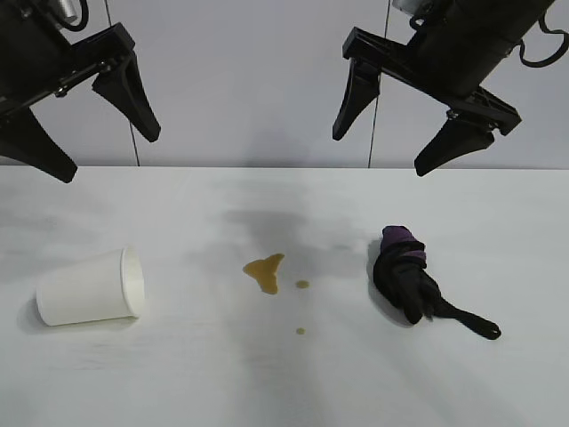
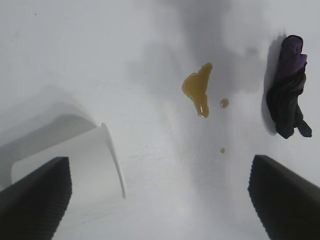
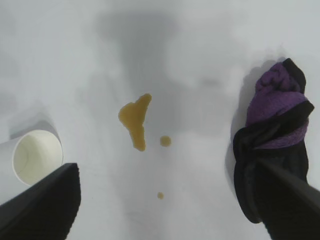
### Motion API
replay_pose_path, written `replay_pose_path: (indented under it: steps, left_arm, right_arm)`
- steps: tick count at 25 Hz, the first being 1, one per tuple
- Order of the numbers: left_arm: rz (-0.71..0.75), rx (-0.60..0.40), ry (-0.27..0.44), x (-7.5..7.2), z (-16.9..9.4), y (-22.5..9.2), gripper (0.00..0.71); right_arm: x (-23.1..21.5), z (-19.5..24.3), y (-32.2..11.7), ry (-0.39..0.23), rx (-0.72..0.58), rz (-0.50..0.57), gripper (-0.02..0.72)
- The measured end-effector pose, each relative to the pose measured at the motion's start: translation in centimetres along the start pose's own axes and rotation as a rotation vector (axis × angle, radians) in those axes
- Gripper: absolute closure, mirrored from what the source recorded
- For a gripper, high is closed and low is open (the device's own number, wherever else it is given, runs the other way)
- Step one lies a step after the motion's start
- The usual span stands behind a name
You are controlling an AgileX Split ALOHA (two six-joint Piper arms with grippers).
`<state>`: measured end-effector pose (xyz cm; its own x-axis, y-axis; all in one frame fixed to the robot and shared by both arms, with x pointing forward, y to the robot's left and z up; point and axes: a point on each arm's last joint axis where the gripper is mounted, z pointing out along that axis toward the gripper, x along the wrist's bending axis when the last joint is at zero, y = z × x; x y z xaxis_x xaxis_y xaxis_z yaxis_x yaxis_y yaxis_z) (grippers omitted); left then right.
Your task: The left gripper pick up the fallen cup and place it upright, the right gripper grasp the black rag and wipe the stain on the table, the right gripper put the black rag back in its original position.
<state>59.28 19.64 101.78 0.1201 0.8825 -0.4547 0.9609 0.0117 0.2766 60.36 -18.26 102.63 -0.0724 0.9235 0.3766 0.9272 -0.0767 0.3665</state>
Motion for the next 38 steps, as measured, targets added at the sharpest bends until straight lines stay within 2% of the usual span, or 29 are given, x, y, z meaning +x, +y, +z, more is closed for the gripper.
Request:
replay_pose_path:
  steps: [14, 20, 23, 26, 29, 32, 35, 38]
  left_arm:
    - [0.0, -0.001, 0.0, 0.0, 0.0, 0.0, 0.017]
    - [0.0, -0.076, 0.012, 0.1, 0.0, 0.7, 0.017]
    - [0.043, -0.052, 0.011, 0.1, 0.0, 0.5, 0.017]
    - [0.261, 0.046, 0.014, 0.1, -0.1, -0.3, 0.017]
    - [0.588, 0.151, -0.006, 0.2, -0.3, -1.2, 0.017]
    - [0.922, 0.212, -0.016, 0.1, -0.1, -1.7, 0.017]
    - [1.135, 0.253, 0.003, -0.9, 0.5, -2.1, 0.017]
    - [1.246, 0.264, 0.047, -1.8, 1.9, -2.2, 0.017]
  right_arm:
    - [0.0, 0.0, 0.0, 0.001, -0.002, 0.0, 0.063]
    - [0.0, 0.0, 0.0, 0.001, -0.002, 0.0, 0.063]
    - [0.0, 0.0, 0.0, 0.001, -0.002, 0.0, 0.063]
    - [0.0, 0.0, 0.0, 0.001, -0.002, 0.0, 0.063]
    - [0.0, 0.0, 0.0, 0.001, -0.003, 0.0, 0.063]
    - [0.0, 0.0, 0.0, 0.001, -0.005, 0.0, 0.063]
    - [0.0, 0.0, 0.1, 0.001, -0.008, 0.0, 0.063]
    - [0.0, 0.0, 0.1, 0.001, -0.012, 0.0, 0.063]
